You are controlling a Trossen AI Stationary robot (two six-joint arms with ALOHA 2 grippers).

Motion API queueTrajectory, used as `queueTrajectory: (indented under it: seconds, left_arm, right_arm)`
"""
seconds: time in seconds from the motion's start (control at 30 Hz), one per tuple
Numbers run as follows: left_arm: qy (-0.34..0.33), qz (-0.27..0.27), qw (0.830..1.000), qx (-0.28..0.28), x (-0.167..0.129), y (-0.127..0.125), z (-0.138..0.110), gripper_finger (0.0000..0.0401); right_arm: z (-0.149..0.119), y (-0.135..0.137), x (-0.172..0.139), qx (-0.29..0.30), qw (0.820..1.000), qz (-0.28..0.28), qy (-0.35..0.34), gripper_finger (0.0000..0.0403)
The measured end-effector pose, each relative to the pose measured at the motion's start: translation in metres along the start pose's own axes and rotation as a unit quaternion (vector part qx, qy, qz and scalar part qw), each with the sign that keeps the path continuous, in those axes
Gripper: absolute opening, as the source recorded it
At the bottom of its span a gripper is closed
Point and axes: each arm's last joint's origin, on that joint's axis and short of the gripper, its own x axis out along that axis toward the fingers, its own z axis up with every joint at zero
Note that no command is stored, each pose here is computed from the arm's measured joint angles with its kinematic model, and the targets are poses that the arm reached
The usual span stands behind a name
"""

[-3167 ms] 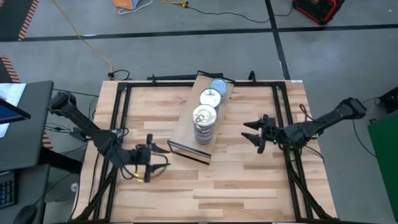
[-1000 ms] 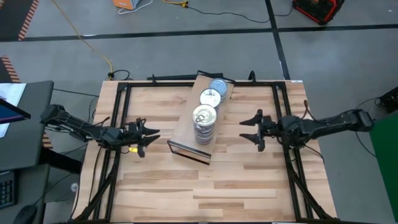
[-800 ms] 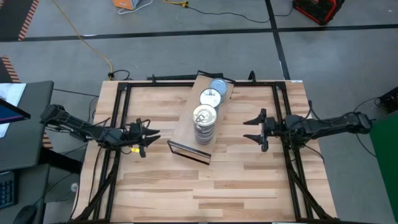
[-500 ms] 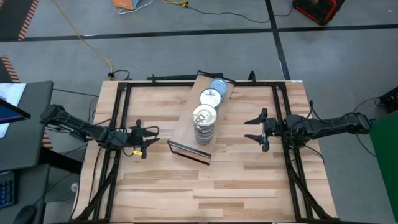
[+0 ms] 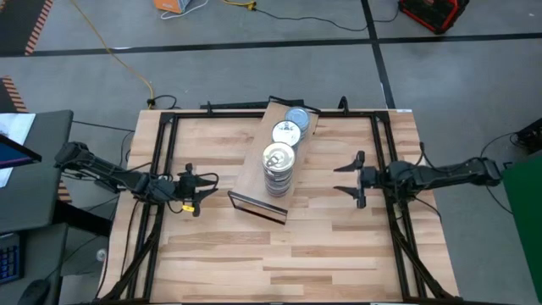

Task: Stack canned seafood by type on shelf
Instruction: Return to Home Position

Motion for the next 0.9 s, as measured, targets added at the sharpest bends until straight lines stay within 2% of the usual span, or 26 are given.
queueTrajectory:
  seconds: [0.27, 0.5, 0.7, 0.9]
  left_arm:
    - [0.001, 0.000, 1.000, 0.001, 0.000, 0.000, 0.000, 0.0102]
    - [0.002, 0.000, 1.000, 0.001, 0.000, 0.000, 0.000, 0.0102]
    - [0.002, 0.000, 1.000, 0.001, 0.000, 0.000, 0.000, 0.0102]
    - [0.002, 0.000, 1.000, 0.001, 0.000, 0.000, 0.000, 0.0102]
  right_arm:
    - [-0.012, 0.000, -0.005, 0.005, 0.998, 0.004, 0.058, 0.0292]
    - [-0.014, 0.001, -0.005, 0.014, 0.998, 0.006, 0.067, 0.0292]
    - [-0.022, 0.001, -0.007, 0.006, 0.994, 0.009, 0.112, 0.0292]
    - [-0.024, 0.001, -0.007, 0.004, 0.993, 0.010, 0.121, 0.0292]
